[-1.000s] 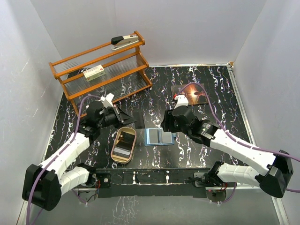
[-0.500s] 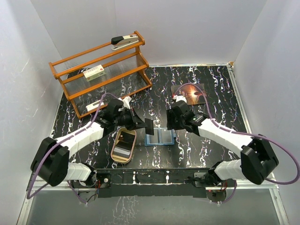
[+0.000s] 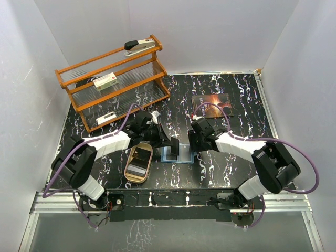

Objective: Put the credit cards into the card holder
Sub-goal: Insert the credit card into the card holder.

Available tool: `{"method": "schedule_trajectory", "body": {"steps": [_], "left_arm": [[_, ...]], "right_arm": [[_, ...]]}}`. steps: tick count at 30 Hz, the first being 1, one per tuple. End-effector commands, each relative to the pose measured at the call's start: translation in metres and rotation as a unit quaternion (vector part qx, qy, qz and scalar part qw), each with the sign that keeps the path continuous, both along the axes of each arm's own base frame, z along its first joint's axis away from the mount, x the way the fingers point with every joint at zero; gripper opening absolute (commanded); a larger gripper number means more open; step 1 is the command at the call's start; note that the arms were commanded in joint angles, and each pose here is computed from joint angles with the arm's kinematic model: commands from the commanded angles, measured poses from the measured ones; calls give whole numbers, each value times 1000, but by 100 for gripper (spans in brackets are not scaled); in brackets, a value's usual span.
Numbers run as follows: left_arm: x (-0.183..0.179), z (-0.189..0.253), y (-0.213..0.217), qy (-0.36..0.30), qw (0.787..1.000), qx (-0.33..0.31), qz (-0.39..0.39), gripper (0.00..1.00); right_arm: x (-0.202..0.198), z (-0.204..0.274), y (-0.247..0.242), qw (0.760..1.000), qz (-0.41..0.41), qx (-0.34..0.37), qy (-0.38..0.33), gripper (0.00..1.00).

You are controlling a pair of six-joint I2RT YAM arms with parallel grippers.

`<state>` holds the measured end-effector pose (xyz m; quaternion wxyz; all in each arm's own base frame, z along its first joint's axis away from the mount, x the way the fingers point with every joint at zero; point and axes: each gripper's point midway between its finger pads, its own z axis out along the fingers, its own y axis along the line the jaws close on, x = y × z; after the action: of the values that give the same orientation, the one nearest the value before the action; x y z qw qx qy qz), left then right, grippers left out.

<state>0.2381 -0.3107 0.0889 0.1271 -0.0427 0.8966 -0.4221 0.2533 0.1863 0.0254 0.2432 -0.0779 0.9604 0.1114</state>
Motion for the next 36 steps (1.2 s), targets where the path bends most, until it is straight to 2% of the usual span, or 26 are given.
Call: {"method": "schedule_trajectory", "body": {"steps": [1,10,14,29,36], "left_arm": [[0,4,-12,-6,1000,-4,-30,0],[-4,-19,-13,6,998,22,-62,0],[-5,-26,-10,15,997,41,-68,0],[-11,-41,-15,36,996,33,-79,0],[-7,-51,-4,38,995,77,-50,0]], "right_arm": [[7,7,6,999,-7,30,-26,34],[0,-3,-2,999,-17,25,-23,30],[-1,-3,1,999,-13,35,-25,32],[-3,-1,2,999,-10,43,-31,30],[-5,-2,2,998,-13,48,-28,29]]}}
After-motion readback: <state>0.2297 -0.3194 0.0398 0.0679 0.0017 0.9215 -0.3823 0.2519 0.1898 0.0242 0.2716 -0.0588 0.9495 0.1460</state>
